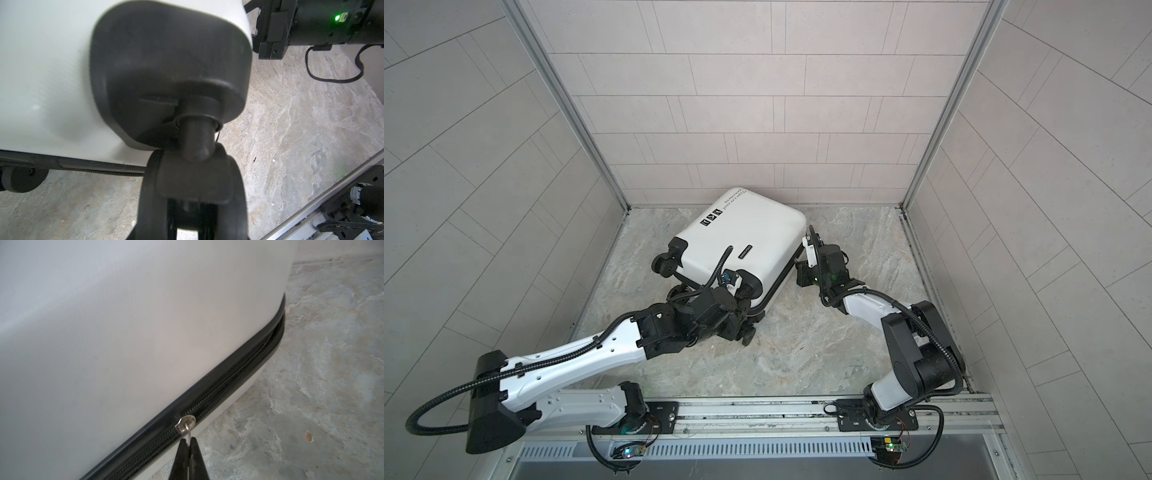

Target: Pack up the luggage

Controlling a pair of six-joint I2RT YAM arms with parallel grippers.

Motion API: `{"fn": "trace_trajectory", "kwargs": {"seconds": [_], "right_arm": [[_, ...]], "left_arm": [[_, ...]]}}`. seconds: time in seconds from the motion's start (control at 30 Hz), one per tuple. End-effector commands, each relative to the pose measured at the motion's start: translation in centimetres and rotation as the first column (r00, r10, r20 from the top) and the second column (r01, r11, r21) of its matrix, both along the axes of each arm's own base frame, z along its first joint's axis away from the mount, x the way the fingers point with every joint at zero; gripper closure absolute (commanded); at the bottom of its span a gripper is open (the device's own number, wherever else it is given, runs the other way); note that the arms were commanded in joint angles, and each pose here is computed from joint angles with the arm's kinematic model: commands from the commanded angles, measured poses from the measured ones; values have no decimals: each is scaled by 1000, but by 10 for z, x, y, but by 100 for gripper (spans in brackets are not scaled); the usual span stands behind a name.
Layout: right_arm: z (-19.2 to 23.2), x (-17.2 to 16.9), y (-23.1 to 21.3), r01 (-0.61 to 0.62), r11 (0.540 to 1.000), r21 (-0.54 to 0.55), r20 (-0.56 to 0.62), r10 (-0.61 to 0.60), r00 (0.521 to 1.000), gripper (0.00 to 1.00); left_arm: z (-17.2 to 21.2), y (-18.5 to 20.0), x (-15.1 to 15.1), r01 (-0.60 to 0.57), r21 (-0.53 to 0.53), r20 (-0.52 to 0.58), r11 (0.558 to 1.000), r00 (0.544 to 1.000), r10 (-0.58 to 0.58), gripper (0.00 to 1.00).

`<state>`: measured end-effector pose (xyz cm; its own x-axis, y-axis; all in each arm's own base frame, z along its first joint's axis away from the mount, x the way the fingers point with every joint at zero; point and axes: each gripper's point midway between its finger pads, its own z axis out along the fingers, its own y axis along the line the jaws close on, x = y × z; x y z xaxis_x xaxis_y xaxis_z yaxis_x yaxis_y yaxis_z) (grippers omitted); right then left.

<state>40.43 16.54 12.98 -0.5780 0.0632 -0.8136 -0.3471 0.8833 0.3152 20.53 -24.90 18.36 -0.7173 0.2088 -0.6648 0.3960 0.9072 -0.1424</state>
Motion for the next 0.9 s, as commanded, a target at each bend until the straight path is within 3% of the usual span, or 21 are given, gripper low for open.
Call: {"fn": "trace_trajectory", "kwargs": {"seconds": [0.0, 0.53, 0.87], "right_arm": [[45, 34, -21, 110, 994, 9, 159, -110, 981, 100], [38, 47, -29, 133, 991, -8, 149, -131, 980, 100], [34, 32, -32, 123, 992, -15, 148, -119, 982, 100]], "left_arm": [[11, 30, 2, -110, 10, 40, 994, 993, 110, 100], [9, 61, -2, -186, 32, 69, 982, 981, 183, 100], [10, 67, 1, -192, 44, 99, 980, 977, 187, 100]]}}
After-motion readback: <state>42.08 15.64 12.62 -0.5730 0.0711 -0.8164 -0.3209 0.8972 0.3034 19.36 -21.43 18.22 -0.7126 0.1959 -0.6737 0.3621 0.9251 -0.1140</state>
